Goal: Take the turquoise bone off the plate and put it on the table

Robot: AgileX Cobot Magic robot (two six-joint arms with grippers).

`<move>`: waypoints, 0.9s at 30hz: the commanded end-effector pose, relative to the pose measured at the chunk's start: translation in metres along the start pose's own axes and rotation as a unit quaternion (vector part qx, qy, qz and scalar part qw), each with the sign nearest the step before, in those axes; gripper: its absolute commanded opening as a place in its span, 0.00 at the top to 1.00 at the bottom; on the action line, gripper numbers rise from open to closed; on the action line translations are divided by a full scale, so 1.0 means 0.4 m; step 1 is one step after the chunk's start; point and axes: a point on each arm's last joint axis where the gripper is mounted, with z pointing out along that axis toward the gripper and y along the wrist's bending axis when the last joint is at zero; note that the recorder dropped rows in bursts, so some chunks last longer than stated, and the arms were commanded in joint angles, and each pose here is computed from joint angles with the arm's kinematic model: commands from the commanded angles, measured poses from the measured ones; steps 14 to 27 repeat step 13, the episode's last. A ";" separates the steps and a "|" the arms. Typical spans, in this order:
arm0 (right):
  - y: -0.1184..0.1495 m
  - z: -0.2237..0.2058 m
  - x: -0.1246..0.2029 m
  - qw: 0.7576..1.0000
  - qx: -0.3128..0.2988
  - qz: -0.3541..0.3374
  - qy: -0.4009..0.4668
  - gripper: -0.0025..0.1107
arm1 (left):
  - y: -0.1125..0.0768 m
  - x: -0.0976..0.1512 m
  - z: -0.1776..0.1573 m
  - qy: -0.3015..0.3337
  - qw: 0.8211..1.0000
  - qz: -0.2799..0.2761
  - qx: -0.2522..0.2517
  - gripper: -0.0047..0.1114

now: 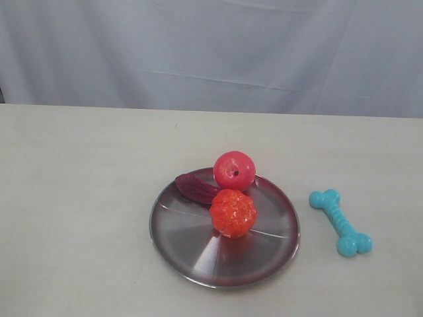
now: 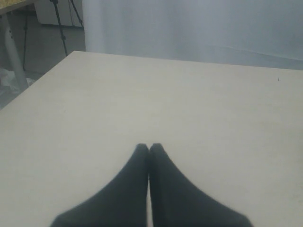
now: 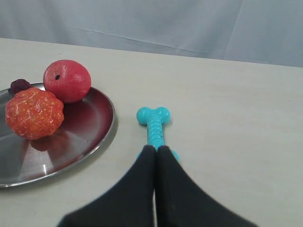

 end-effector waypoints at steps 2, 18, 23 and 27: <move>-0.001 0.000 0.001 1.000 0.003 0.003 -0.003 0.97 | -0.001 0.002 0.001 0.001 1.000 0.000 0.003 0.96; -0.001 0.000 0.001 1.000 0.003 0.007 -0.003 0.97 | -0.001 0.002 0.001 0.001 1.000 0.000 0.003 0.96; -0.001 0.000 0.001 1.000 0.003 0.007 -0.003 0.97 | -0.001 0.002 0.001 0.001 1.000 0.000 0.003 0.96; -0.001 0.000 0.001 1.000 0.003 0.007 -0.003 0.97 | -0.001 0.002 0.001 0.001 1.000 0.000 0.003 0.96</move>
